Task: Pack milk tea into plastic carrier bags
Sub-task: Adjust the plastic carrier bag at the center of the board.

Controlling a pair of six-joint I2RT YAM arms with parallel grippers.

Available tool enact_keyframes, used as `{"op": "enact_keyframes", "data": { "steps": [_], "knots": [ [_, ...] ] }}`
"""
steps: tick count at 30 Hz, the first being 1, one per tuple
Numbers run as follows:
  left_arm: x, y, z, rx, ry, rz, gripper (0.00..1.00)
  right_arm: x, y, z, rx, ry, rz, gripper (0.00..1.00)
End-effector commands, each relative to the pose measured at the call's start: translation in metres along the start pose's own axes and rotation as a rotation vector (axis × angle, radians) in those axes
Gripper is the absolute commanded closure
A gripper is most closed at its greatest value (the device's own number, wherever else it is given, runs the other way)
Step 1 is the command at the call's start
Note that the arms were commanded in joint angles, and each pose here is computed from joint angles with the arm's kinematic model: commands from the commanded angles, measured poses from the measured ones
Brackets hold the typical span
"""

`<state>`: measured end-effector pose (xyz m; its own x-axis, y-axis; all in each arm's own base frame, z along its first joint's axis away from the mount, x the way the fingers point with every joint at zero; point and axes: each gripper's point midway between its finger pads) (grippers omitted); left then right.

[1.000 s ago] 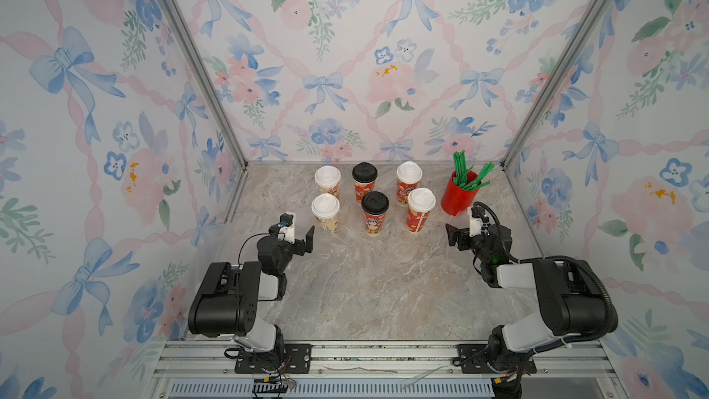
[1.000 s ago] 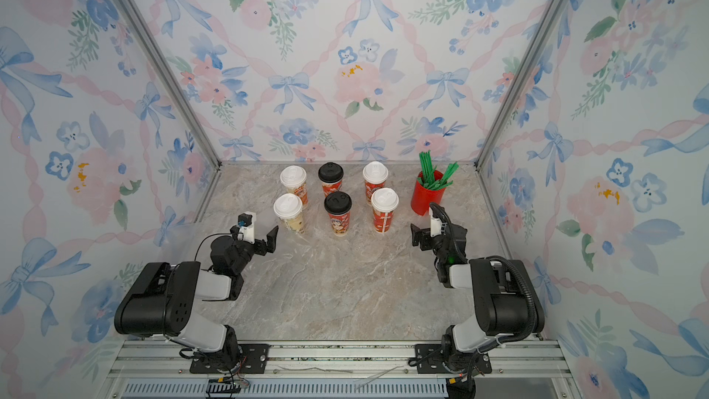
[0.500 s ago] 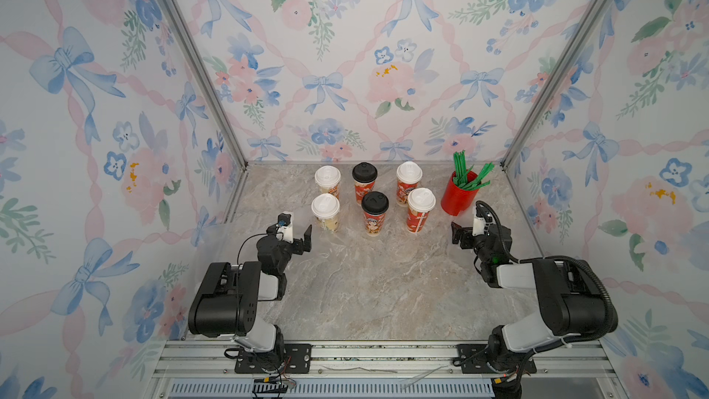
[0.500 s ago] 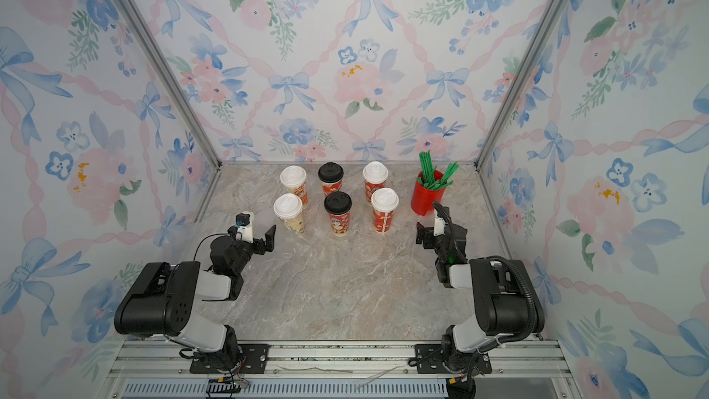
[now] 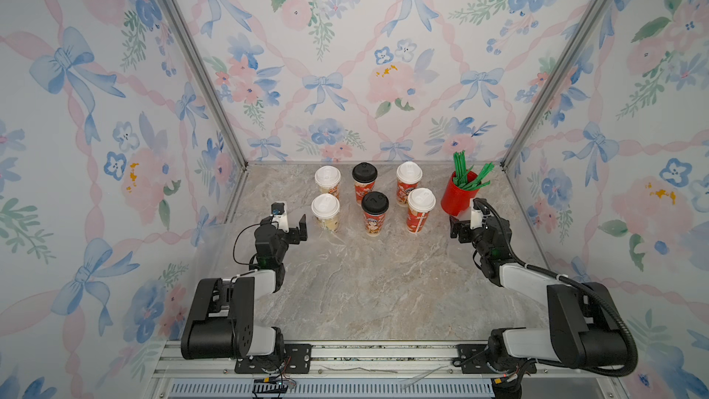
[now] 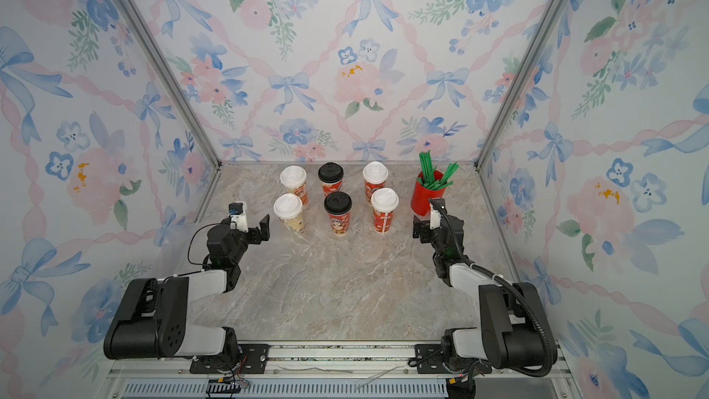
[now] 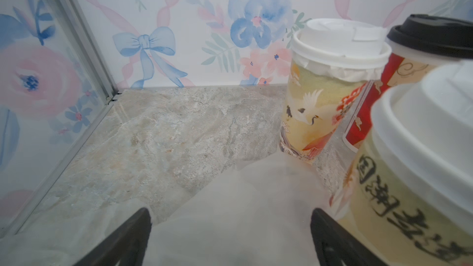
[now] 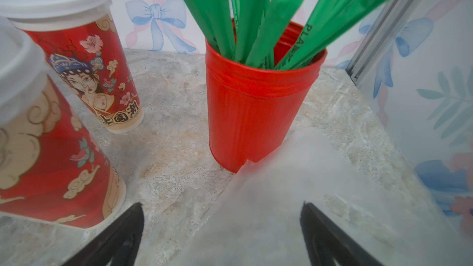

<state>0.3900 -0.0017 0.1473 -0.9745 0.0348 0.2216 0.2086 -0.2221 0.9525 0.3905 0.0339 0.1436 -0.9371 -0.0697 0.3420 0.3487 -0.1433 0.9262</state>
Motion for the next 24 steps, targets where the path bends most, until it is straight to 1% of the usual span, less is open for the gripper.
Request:
{"op": "enact_keyframes", "data": {
  "steps": [1,4,6,8,11,14,17,19,22,24],
  "knots": [
    [0.006,-0.012,0.007,0.073,0.073,0.128,0.02,0.012,-0.003,0.001,-0.01,-0.04,0.091,0.03],
    [0.014,-0.006,0.004,0.101,0.098,0.187,0.04,0.024,0.003,0.002,-0.098,-0.058,0.153,0.03],
    [0.019,0.003,-0.001,0.135,0.087,0.218,0.06,0.033,-0.001,0.0,-0.163,-0.097,0.243,0.02],
    [0.026,0.01,-0.008,0.173,0.053,0.257,0.07,0.04,-0.009,0.0,-0.198,-0.114,0.327,0.0],
    [0.038,0.011,-0.022,0.228,-0.015,0.33,0.1,0.05,-0.025,-0.003,-0.251,-0.156,0.438,0.05],
    [0.053,0.017,-0.037,0.261,-0.092,0.357,0.12,0.057,-0.039,0.003,-0.259,-0.129,0.514,0.06],
    [0.067,0.024,-0.056,0.303,-0.213,0.357,0.12,0.059,-0.056,0.004,-0.264,-0.126,0.578,0.06],
    [0.077,0.027,-0.068,0.338,-0.275,0.373,0.13,0.057,-0.07,0.006,-0.26,-0.118,0.643,0.06],
    [0.088,0.035,-0.079,0.379,-0.34,0.366,0.14,0.052,-0.089,0.006,-0.245,-0.13,0.737,0.06],
    [0.094,0.04,-0.082,0.404,-0.356,0.348,0.14,0.047,-0.097,0.004,-0.228,-0.149,0.771,0.07]
  ]
}}
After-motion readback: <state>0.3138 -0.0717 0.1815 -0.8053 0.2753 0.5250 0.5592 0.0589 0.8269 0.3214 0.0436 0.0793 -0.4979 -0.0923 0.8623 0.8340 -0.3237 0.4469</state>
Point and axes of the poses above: each gripper's point midway between its finger pads, its own x axis back along the fingers, its own z axis along the line the jaws close on, y = z × x, and after that the axes turned 13 degrees about -x, right-handed
